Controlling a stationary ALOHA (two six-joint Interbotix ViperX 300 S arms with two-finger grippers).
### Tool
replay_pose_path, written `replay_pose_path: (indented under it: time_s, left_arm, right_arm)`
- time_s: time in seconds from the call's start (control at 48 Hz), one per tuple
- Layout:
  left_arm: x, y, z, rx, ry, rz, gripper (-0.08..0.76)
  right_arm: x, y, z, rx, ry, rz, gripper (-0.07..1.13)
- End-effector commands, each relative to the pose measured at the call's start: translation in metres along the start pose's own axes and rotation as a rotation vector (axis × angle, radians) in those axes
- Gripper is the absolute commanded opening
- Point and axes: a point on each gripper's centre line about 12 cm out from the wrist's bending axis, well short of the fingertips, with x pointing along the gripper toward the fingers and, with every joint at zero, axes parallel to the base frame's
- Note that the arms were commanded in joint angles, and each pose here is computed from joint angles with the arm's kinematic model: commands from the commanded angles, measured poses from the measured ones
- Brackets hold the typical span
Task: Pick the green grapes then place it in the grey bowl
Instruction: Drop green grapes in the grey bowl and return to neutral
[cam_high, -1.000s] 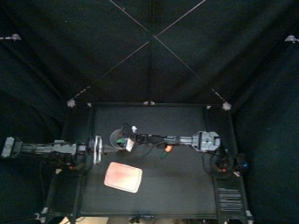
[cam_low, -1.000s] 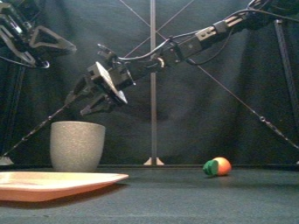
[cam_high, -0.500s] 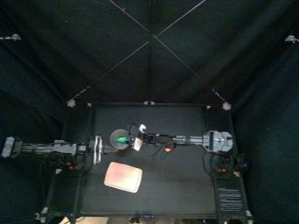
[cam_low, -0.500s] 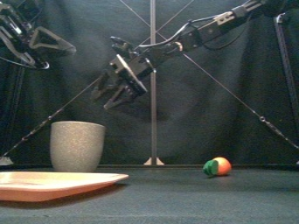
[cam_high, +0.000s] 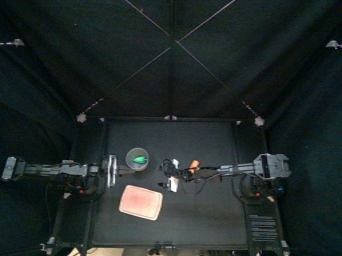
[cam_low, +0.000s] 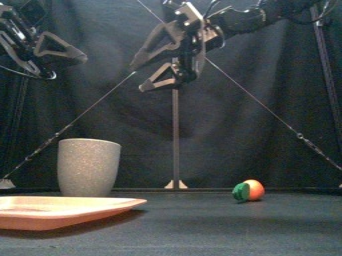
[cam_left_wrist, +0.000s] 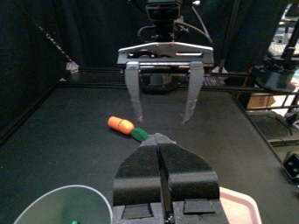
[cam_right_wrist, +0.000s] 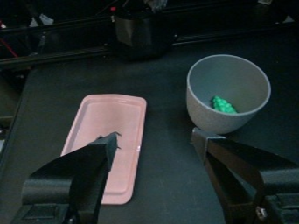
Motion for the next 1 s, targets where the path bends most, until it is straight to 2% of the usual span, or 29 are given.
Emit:
replay_pose_path:
  time_s: [0.021,0.188,0.479,0.708,1.0]
  left_arm:
    - [0.002,0.001,0.009,0.001,-0.023,0.006,0.053]
    - [0.002,0.002,0.008,0.001,-0.02,0.009,0.053]
    - [0.002,0.004,0.01,0.002,-0.025,0.023,0.053]
    - [0.002,0.005,0.008,0.001,-0.022,0.026,0.053]
    - [0.002,0.006,0.008,0.001,-0.02,0.029,0.053]
  right_arm:
    - [-0.027,0.007,0.013,0.026,-0.092,0.05,1.0]
    - [-0.057,0.014,0.002,0.083,-0.183,0.129,1.0]
    - [-0.099,0.025,-0.021,-0.013,-0.27,0.242,1.0]
    - [-0.115,0.026,-0.034,-0.06,-0.267,0.256,1.0]
    - [-0.133,0.019,-0.033,-0.042,-0.304,0.239,1.0]
